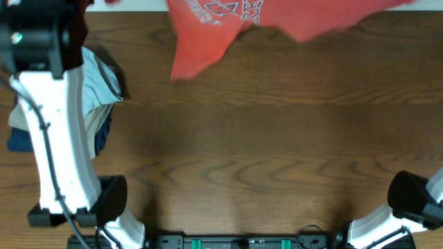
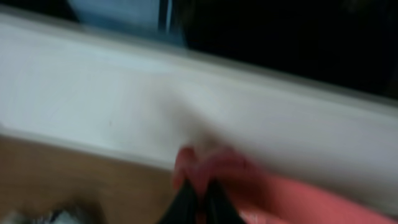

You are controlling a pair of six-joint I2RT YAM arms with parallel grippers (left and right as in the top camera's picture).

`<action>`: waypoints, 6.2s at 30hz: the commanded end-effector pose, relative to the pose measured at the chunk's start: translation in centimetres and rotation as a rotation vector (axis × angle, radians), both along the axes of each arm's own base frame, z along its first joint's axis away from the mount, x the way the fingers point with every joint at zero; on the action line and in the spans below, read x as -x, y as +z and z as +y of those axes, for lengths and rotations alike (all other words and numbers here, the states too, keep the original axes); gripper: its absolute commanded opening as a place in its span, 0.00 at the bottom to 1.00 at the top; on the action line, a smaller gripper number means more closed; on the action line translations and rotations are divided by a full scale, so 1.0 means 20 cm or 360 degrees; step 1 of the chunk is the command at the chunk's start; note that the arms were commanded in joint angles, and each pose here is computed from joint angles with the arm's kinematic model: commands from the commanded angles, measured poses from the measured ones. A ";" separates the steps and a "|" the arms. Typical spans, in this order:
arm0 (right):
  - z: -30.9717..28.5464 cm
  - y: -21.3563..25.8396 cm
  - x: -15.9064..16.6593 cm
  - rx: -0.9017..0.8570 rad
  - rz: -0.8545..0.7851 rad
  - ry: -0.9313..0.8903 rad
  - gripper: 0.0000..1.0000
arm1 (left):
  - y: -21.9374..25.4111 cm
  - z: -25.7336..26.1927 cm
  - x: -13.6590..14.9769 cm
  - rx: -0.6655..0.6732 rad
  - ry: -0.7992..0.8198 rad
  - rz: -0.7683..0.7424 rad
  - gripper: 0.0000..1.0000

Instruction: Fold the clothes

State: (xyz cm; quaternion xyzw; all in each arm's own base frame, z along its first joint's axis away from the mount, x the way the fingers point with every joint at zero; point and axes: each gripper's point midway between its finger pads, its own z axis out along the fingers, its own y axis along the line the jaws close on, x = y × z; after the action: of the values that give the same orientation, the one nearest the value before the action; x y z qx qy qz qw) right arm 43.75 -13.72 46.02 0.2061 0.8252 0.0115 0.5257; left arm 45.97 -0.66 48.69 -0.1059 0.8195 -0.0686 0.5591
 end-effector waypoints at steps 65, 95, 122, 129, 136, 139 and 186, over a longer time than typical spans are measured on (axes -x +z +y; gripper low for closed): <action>-0.06 -1.92 0.38 -0.0495 0.1152 -0.0190 0.01 | -1.88 -0.25 0.55 0.0496 -0.0115 0.1245 0.06; 0.11 -2.39 0.65 -0.0536 0.1286 -0.0156 0.25 | -2.22 -0.43 0.94 0.0319 -0.0293 0.1773 0.77; 0.10 -2.40 0.67 -0.0513 0.1310 -0.0179 0.25 | -2.44 -0.69 0.92 0.0195 -0.0475 0.1702 0.24; 0.10 -2.40 0.67 -0.0512 0.1310 -0.0180 0.25 | -2.32 -0.73 0.81 0.0225 -0.0505 0.1556 0.07; 0.09 -2.40 0.68 -0.0502 0.1314 -0.0188 0.25 | -2.13 -0.76 0.74 0.0255 -0.0545 0.1370 0.06; 0.09 -2.40 0.68 -0.0503 0.1313 -0.0188 0.25 | -2.10 -0.76 0.73 0.0262 -0.0553 0.1333 0.07; -0.09 -2.13 0.43 -0.0575 0.1058 -0.0171 0.37 | -2.26 -0.35 0.68 0.0205 -0.0032 0.1381 0.67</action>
State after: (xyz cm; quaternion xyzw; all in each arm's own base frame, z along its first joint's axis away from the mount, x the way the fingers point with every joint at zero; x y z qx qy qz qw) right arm 34.55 -16.22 4.06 0.3364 0.9224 0.0315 0.1873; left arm 32.84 -8.33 4.54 -0.1504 0.9700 -0.0927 0.1669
